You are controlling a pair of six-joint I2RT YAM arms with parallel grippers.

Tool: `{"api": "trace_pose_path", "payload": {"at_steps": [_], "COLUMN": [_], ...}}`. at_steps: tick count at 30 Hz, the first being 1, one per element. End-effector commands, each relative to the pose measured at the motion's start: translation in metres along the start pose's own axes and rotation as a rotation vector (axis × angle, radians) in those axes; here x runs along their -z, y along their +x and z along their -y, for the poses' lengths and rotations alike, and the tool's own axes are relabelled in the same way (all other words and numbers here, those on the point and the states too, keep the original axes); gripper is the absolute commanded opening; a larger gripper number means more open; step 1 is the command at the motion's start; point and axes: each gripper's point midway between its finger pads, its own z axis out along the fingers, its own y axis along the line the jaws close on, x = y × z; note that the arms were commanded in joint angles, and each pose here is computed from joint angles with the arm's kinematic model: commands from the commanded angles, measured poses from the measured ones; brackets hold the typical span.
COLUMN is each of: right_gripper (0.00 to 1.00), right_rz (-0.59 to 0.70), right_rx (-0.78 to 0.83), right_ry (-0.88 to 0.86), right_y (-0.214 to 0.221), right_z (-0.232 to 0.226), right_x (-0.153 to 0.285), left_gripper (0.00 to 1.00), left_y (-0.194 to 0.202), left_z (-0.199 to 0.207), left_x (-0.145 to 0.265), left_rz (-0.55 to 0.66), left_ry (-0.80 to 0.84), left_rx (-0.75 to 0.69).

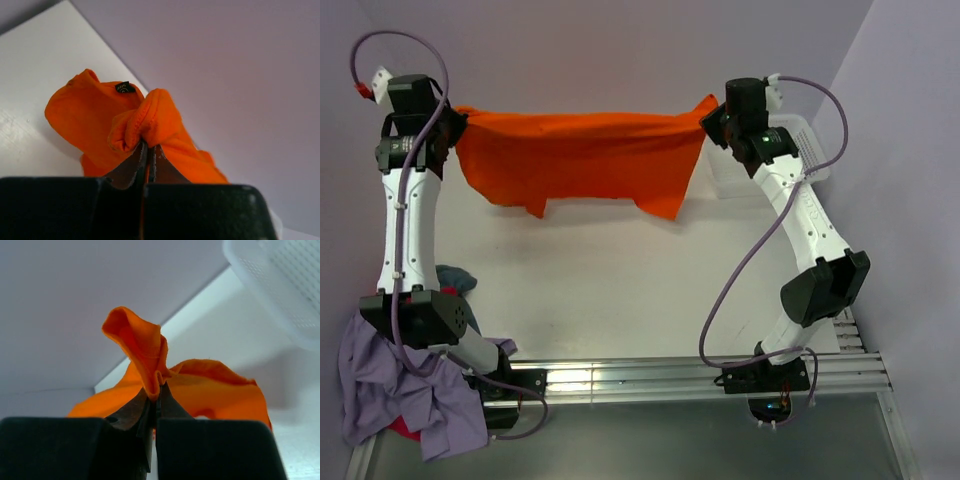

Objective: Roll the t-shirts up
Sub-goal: Fold the tshirt

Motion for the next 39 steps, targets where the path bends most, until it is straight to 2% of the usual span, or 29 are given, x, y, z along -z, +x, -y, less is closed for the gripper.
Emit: {"api": "trace_pose_path", "payload": {"at_steps": [1,12,14,18,25,32,35,39], "right_gripper": [0.0,0.0,0.0,0.0,0.0,0.0,0.0,0.0], "right_rz": [-0.008,-0.024,0.005,0.043,0.042,-0.009,-0.008,-0.001], "right_rx": [0.04,0.096,0.096,0.099,0.108,0.096,0.083,0.074], "right_ry": [-0.021,-0.145,-0.187,-0.221,-0.222,-0.197,-0.227,-0.264], "right_y": [-0.015,-0.012,-0.02,-0.028,-0.029,-0.028,-0.042,-0.059], "right_z": [-0.006,-0.004,-0.006,-0.005,-0.009,-0.019,-0.038,-0.058], "right_x": [0.014,0.07,0.092,0.117,0.111,0.064,0.054,0.052], "left_gripper": [0.0,0.0,0.0,0.0,0.0,0.0,0.0,0.0], "left_y": [-0.009,-0.059,-0.065,-0.068,-0.055,-0.037,-0.041,-0.076], "left_z": [0.005,0.01,0.011,0.014,0.013,0.015,0.028,0.06], "left_x": [0.018,0.121,0.144,0.164,0.133,0.074,0.063,0.078], "left_rz": [-0.028,0.153,0.184,0.2,0.14,0.052,0.032,0.109], "left_ry": [0.015,0.114,0.148,0.188,0.152,0.127,0.148,0.218], "left_rx": [-0.047,-0.086,-0.078,-0.071,-0.074,-0.057,-0.05,-0.047]}}
